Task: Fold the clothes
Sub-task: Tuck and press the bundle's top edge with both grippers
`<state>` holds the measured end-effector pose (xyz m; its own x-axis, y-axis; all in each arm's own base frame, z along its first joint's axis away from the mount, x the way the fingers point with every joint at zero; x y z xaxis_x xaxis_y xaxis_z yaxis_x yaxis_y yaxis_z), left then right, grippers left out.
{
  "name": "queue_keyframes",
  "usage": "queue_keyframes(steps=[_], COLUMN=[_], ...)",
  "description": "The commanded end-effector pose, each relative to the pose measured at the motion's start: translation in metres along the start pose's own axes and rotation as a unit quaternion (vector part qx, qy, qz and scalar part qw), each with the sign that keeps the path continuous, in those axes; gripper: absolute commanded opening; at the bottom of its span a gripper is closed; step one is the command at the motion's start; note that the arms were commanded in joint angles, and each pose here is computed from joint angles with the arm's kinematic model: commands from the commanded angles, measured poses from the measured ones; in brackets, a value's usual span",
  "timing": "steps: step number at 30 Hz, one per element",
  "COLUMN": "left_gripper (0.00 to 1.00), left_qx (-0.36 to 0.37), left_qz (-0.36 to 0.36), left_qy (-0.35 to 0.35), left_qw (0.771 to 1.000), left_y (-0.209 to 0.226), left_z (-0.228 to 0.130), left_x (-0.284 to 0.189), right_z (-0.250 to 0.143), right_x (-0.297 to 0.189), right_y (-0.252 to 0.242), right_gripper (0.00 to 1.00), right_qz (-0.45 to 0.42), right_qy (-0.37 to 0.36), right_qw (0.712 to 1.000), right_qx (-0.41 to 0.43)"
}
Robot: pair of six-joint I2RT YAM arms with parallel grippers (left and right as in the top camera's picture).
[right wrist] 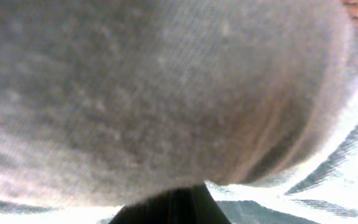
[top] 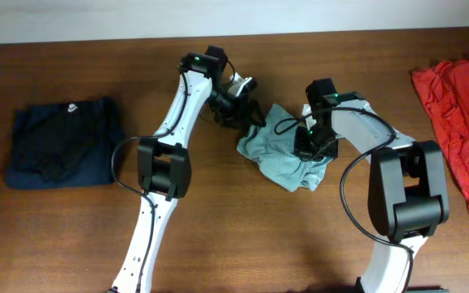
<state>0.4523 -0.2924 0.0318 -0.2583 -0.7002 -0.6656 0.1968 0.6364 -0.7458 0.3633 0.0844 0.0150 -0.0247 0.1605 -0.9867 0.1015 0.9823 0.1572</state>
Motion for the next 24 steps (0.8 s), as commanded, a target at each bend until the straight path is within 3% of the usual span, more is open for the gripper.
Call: queue_keyframes(steps=[1, 10, 12, 17, 21, 24], left_gripper=[0.74, 0.73, 0.57, 0.03, 0.00, 0.01], left_qx=[0.042, 0.076, 0.077, 0.070, 0.063, 0.039], left_qz=[0.030, 0.054, 0.054, 0.055, 0.056, 0.118], left_qy=[0.019, 0.050, 0.055, 0.063, 0.075, 0.085], left_qw=[0.998, 0.994, 0.994, 0.994, 0.994, 0.989], left_y=[0.002, -0.019, -0.022, -0.022, -0.021, -0.004], left_z=[-0.005, -0.019, -0.021, -0.026, -0.032, -0.040], left_x=[0.028, 0.061, 0.064, 0.064, 0.060, 0.032], right_z=[-0.009, -0.010, -0.010, -0.012, -0.018, -0.019], right_x=[0.015, 0.015, 0.015, 0.015, 0.013, -0.014], right_y=[-0.006, -0.006, -0.006, -0.006, -0.008, -0.010], right_gripper=[0.04, 0.04, 0.04, 0.04, 0.04, 0.04], right_qz=[-0.016, -0.016, -0.017, -0.017, -0.019, -0.012], right_qy=[0.027, 0.029, 0.030, 0.034, 0.047, 0.030], right_qw=[0.999, 0.999, 0.999, 0.999, 0.999, 0.999], right_qx=[-0.001, -0.001, -0.001, 0.000, -0.003, -0.017])
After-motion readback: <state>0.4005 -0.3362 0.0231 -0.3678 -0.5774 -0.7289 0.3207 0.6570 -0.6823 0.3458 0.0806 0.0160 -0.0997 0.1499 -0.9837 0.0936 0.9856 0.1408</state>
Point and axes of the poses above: each gripper's point midway between its finger pads, its own x axis out along the fingers, its own y axis along the line the jaws close on, z = x × y, the point moved 1 cm from there along -x, back along the fingers, and after that the axes turned 6 degrees about -x, right-handed, at the moved point
